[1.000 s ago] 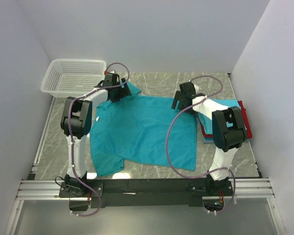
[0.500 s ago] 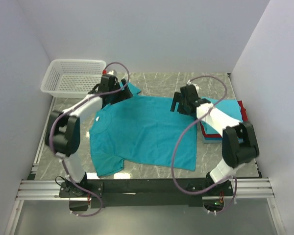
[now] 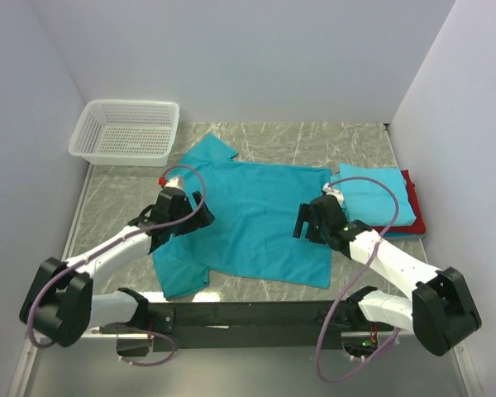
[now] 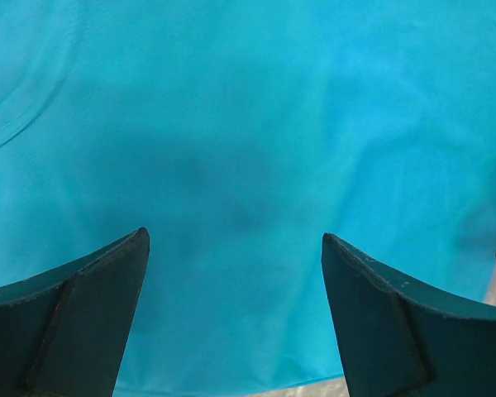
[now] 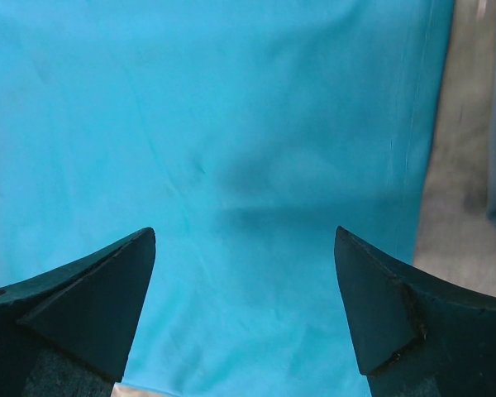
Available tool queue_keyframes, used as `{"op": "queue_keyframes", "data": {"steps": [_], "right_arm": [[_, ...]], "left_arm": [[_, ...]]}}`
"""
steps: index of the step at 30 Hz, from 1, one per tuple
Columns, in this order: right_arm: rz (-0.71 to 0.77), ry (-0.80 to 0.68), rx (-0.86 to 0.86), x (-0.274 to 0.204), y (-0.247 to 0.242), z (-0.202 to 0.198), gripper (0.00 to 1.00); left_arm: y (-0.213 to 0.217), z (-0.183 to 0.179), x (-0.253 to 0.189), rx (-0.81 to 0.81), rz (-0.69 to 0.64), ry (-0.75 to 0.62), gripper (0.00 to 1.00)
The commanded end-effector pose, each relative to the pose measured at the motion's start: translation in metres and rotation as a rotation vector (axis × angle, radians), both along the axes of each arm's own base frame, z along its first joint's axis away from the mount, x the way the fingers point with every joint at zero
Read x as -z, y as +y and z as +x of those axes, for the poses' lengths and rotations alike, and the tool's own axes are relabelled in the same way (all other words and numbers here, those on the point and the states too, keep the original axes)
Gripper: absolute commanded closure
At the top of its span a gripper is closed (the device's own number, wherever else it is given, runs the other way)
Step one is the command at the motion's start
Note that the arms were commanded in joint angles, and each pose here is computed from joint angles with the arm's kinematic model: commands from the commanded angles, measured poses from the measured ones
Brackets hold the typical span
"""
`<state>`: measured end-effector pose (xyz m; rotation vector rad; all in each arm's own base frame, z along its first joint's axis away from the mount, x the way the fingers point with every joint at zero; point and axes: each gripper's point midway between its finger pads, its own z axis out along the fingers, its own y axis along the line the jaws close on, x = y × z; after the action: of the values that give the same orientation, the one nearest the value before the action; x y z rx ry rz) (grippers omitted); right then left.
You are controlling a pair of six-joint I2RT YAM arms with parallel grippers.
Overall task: Fold and stack the t-shirts
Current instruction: Fold the tshirt
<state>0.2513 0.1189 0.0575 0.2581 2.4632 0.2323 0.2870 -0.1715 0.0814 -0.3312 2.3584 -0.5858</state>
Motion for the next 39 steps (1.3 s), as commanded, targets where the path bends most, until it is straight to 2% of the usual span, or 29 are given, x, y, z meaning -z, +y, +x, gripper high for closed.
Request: {"op": "queue_keyframes", "data": {"steps": [1,5,10,15,21,28,39], "right_arm": [[0.062,-0.037,0.021,0.001,0.006,-0.003,0.05],[0.047,-0.02,0.023,0.009,0.006,-0.001,0.05],[0.021,-0.014,0.029,0.012,0.008,0.011,0.05],[-0.011,0.015,0.035,0.019,0.011,0.022,0.05],[-0.052,0.039,0.051,0.026,0.012,0.042,0.04],[-0.074,0.073,0.062,0.036,0.012,0.072,0.04],[-0.031,0.027,0.087,0.018,-0.002,0.157,0.04]], "left_arm": [[0.012,-0.001,-0.007,-0.08,-0.017,-0.058,0.1],[0.008,-0.007,-0.011,-0.048,-0.069,-0.108,0.1],[0.013,0.0,-0.005,-0.073,-0.026,-0.107,0.09],[0.013,0.007,0.019,-0.096,0.013,-0.025,0.07],[0.011,0.029,0.038,-0.109,-0.022,0.027,0.07],[0.015,0.065,0.045,-0.129,0.006,0.052,0.07],[0.015,0.142,0.027,-0.117,0.015,-0.008,0.09]]}}
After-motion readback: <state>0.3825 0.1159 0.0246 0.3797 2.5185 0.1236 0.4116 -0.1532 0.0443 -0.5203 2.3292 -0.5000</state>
